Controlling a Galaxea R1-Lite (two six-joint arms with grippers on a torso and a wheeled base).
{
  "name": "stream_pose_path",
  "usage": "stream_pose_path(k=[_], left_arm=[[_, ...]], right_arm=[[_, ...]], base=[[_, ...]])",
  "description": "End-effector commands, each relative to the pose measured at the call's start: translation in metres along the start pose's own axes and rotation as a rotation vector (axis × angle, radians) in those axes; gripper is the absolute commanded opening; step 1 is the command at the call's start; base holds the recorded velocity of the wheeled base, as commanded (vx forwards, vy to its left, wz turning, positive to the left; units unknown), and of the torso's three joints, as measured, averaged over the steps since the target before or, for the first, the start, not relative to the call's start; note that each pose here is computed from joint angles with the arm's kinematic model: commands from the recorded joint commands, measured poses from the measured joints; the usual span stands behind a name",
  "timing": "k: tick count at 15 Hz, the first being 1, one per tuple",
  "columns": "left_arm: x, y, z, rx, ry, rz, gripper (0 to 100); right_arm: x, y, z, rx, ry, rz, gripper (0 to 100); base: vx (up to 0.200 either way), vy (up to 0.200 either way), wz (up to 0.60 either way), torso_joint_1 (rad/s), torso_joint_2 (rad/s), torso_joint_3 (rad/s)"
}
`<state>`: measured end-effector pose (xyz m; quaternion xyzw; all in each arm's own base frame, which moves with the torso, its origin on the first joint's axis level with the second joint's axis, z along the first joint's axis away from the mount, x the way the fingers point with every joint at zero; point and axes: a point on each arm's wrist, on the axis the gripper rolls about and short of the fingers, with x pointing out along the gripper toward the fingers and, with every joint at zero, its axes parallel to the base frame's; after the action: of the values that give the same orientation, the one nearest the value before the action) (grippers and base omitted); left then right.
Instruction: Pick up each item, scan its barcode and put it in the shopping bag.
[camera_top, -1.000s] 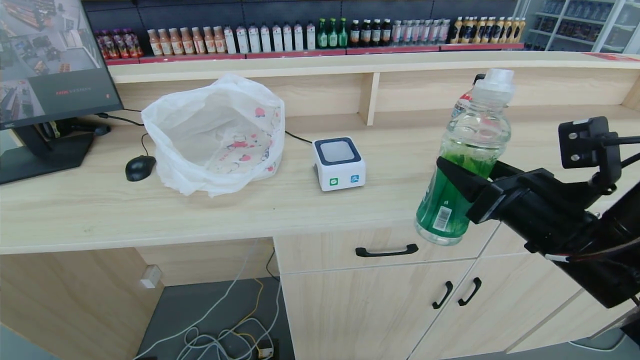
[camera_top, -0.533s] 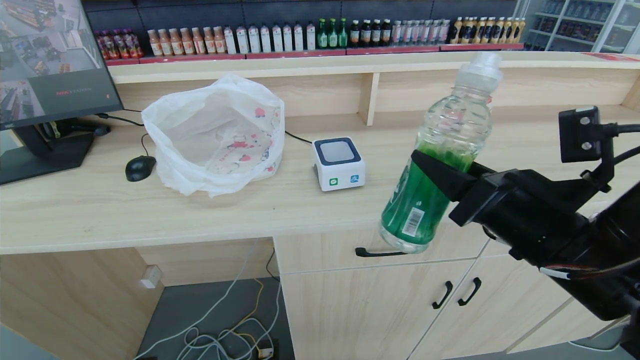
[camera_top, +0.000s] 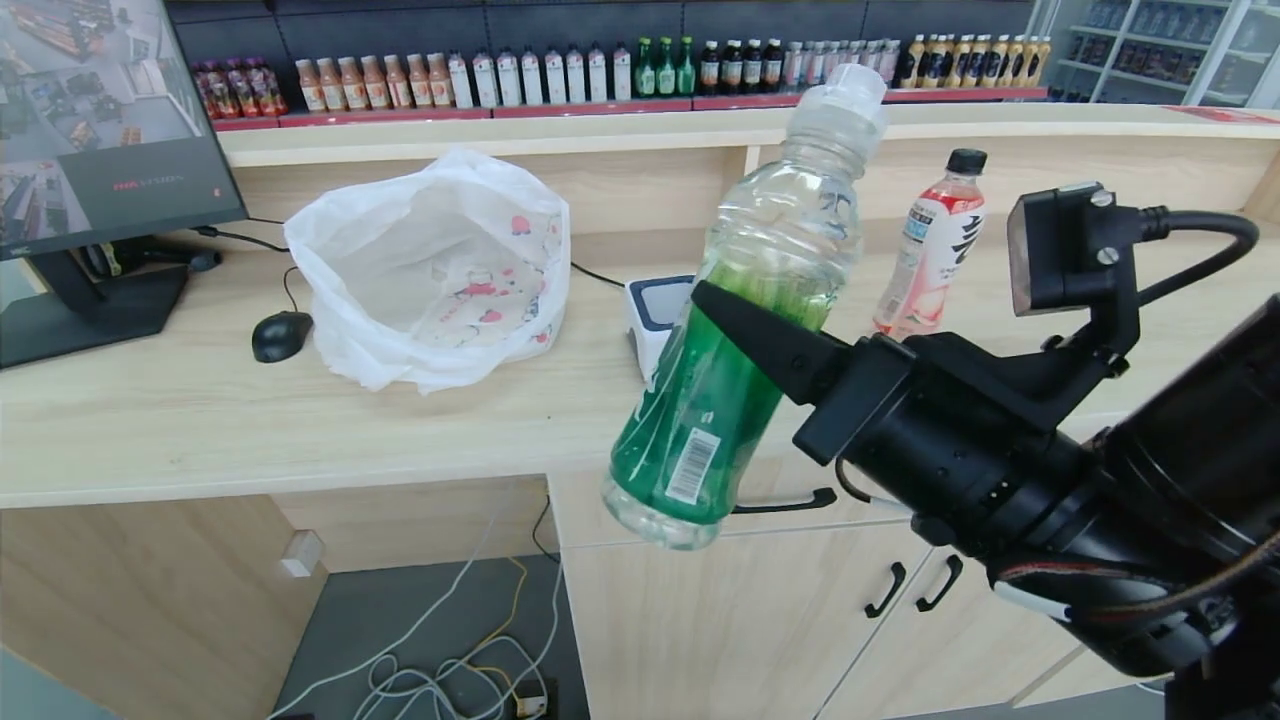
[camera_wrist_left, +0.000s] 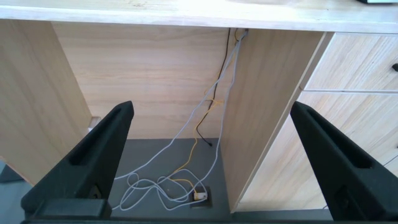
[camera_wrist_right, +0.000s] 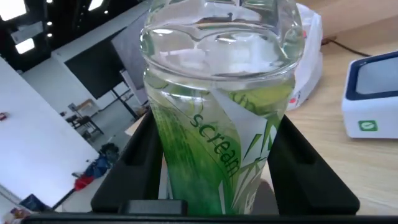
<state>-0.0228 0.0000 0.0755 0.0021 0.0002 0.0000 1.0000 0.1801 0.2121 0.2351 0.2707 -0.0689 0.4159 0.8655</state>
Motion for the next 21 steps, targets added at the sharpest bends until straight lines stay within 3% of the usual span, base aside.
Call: stream_pose_path(k=[1, 5, 10, 21], left_arm=[[0.000, 0.000, 0.000, 0.000, 0.000, 0.000, 100], [0.000, 0.000, 0.000, 0.000, 0.000, 0.000, 100], [0.000, 0.000, 0.000, 0.000, 0.000, 0.000, 100], [0.000, 0.000, 0.000, 0.000, 0.000, 0.000, 100]], right_arm=[[0.000, 0.014, -0.001, 0.052, 0.002, 0.047, 0], [0.006, 0.028, 0.016, 0.133, -0.060, 0.102, 0], [-0.026, 0.033, 0.032, 0.142, -0.074, 0.114, 0], [-0.028, 0.034, 0.034, 0.141, -0.075, 0.119, 0]], base=[[0.000, 0.000, 0.00, 0.000, 0.00, 0.000], [0.000, 0.000, 0.00, 0.000, 0.00, 0.000], [0.000, 0.000, 0.00, 0.000, 0.00, 0.000], [0.000, 0.000, 0.00, 0.000, 0.00, 0.000]])
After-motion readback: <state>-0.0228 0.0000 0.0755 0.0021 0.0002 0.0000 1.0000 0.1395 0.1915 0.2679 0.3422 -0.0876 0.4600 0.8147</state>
